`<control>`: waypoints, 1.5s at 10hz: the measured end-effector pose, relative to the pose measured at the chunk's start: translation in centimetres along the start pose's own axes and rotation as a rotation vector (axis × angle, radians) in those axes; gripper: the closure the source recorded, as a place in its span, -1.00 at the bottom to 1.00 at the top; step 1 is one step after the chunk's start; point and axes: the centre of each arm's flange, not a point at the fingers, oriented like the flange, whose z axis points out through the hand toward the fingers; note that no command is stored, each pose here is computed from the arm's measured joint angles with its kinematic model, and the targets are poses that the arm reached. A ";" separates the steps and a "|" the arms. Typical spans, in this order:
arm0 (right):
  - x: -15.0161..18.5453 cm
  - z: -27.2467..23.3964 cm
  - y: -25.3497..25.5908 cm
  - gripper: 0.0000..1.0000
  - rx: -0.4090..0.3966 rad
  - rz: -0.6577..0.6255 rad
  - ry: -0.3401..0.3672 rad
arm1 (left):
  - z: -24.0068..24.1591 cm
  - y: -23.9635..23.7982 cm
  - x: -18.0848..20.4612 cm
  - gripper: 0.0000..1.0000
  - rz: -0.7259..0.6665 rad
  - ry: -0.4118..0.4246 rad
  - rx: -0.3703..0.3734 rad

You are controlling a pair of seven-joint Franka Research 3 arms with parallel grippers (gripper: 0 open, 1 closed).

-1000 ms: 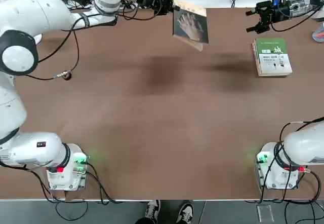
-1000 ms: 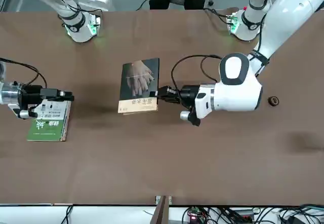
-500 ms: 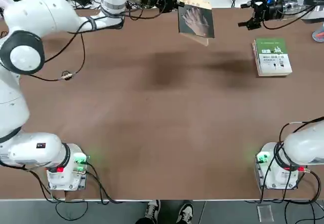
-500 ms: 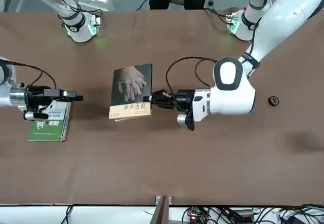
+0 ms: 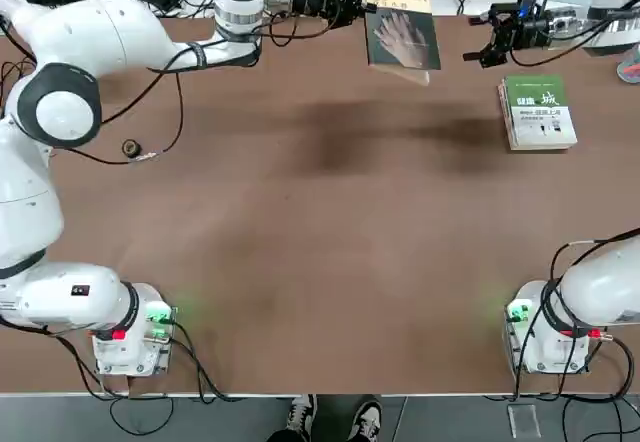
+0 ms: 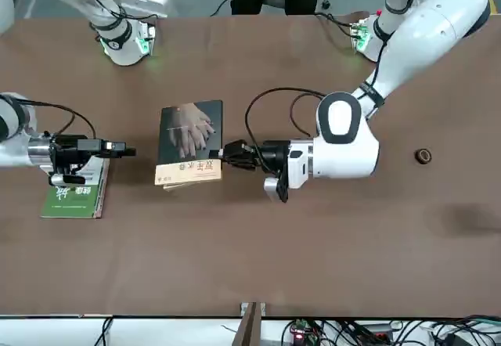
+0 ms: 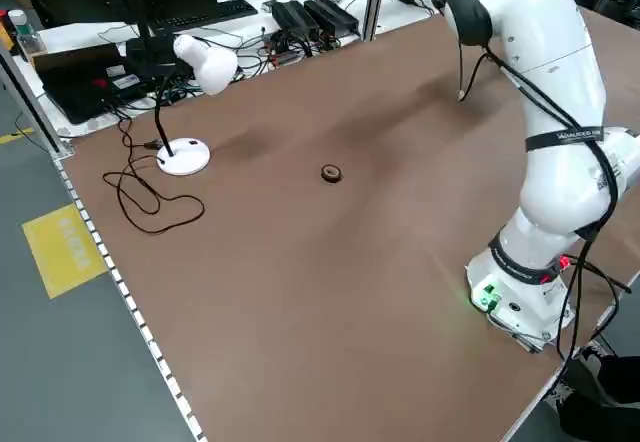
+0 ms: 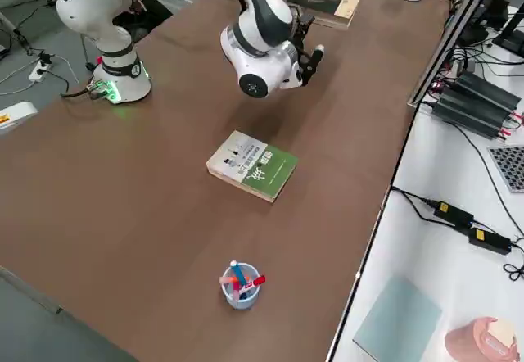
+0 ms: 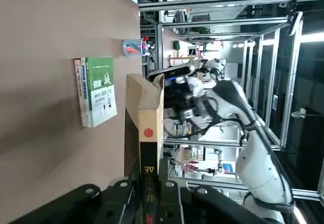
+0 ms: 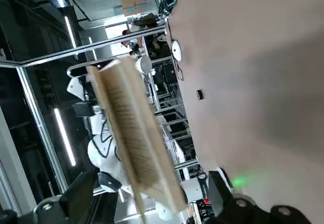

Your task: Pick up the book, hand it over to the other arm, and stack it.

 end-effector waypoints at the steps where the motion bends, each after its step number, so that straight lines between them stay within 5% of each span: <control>1: 0.0 0.1 0.7 -1.00 0.001 0.007 -0.003 | -0.1 0.1 0.1 0.98 -0.004 0.003 -0.006; 7: -0.7 2.1 0.6 -0.99 0.029 -0.005 -0.085 | 1.1 0.8 -0.5 0.98 -0.010 0.002 -0.024; 15: -0.6 -0.5 -1.1 -1.00 0.024 -0.152 -0.104 | 3.1 0.9 -1.4 0.98 0.004 0.019 -0.008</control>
